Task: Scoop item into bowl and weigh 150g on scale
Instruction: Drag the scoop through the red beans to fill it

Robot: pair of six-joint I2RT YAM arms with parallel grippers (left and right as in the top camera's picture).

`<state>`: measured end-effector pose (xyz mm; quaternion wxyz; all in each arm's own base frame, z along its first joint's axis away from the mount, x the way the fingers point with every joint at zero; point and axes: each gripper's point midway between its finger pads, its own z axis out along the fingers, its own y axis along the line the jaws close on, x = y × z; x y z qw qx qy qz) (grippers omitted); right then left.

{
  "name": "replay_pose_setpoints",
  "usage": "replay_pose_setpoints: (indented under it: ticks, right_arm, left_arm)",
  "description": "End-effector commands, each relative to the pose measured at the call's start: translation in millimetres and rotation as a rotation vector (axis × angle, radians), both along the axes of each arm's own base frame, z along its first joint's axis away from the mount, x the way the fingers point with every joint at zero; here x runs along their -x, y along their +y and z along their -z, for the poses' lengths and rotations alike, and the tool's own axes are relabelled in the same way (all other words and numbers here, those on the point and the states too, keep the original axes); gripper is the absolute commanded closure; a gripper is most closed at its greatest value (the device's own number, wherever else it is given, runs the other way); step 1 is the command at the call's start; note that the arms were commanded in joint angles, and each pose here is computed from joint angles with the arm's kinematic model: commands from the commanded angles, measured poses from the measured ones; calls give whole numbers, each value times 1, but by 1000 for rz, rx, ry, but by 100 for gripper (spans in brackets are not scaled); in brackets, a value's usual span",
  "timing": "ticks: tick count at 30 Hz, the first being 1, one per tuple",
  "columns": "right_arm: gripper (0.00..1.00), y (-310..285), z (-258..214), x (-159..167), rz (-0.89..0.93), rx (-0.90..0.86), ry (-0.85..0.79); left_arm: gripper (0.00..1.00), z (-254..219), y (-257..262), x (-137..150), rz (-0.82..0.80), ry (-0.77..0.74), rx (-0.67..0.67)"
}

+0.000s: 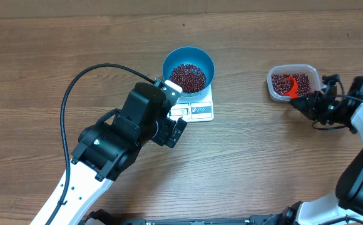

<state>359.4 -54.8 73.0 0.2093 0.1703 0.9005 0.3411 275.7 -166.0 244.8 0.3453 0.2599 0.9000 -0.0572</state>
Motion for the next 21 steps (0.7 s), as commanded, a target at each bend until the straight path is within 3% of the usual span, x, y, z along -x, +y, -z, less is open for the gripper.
replay_pose_setpoints:
  ticks: [1,21]
  right_arm:
    - [96,2,-3,5,18,-137,-18]
    - [96,8,-52,1,-2,-411,-196]
  left_arm:
    - [0,3,-1,0,15,7,-5]
    - [0,3,-1,0,15,8,-5]
